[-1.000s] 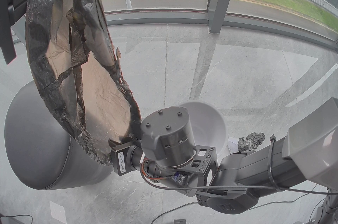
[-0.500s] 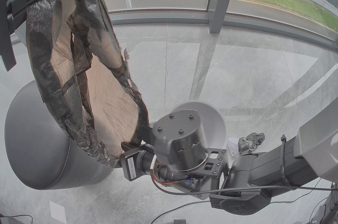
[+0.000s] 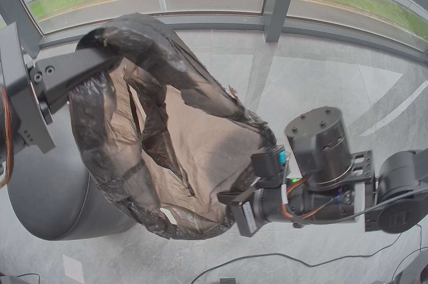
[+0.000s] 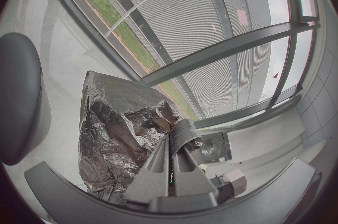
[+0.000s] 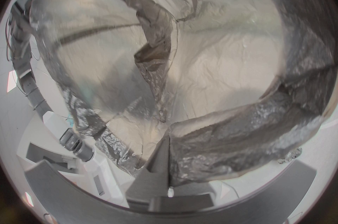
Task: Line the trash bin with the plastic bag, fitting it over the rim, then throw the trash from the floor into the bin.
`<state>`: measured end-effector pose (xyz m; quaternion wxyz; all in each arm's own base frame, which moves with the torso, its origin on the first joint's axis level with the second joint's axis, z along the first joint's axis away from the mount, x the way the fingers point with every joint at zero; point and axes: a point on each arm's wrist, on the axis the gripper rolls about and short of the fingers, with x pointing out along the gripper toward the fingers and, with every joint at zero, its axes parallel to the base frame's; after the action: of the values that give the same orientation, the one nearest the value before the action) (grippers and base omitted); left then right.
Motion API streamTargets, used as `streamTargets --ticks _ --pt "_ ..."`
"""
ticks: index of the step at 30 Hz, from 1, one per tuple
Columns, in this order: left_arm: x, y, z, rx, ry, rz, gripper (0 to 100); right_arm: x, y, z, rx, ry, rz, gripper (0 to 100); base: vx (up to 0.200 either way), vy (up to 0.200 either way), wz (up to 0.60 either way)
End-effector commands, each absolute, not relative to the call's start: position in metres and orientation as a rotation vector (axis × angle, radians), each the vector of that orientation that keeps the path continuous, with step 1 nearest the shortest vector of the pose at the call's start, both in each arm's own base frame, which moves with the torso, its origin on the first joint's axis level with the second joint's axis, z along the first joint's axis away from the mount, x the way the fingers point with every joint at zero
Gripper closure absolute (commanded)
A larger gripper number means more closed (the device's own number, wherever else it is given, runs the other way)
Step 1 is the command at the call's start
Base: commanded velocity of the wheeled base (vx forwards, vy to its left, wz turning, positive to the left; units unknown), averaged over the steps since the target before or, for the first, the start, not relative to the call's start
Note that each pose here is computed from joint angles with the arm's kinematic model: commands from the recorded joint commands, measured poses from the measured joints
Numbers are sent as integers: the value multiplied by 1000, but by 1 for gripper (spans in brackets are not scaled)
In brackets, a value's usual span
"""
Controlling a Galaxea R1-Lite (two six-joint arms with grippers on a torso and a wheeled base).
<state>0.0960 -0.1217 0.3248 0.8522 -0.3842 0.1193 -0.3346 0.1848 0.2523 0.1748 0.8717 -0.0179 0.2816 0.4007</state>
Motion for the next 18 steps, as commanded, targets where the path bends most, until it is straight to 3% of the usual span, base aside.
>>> streamTargets --ticks 1,5,10,13,18 --pt "101 -121 305 -823 363 -771 100 177 204 223 37 585 858 100 0 0 0" --pt "106 -120 294 -841 481 -872 100 175 200 217 98 715 892 100 0 0 0" --pt "114 -120 277 -836 586 -928 100 175 196 212 116 774 922 100 0 0 0" --pt "121 -121 263 -828 625 -999 100 174 196 209 126 842 981 100 0 0 0" --pt "129 -123 247 -817 661 -1098 100 175 196 202 113 903 976 100 0 0 0"
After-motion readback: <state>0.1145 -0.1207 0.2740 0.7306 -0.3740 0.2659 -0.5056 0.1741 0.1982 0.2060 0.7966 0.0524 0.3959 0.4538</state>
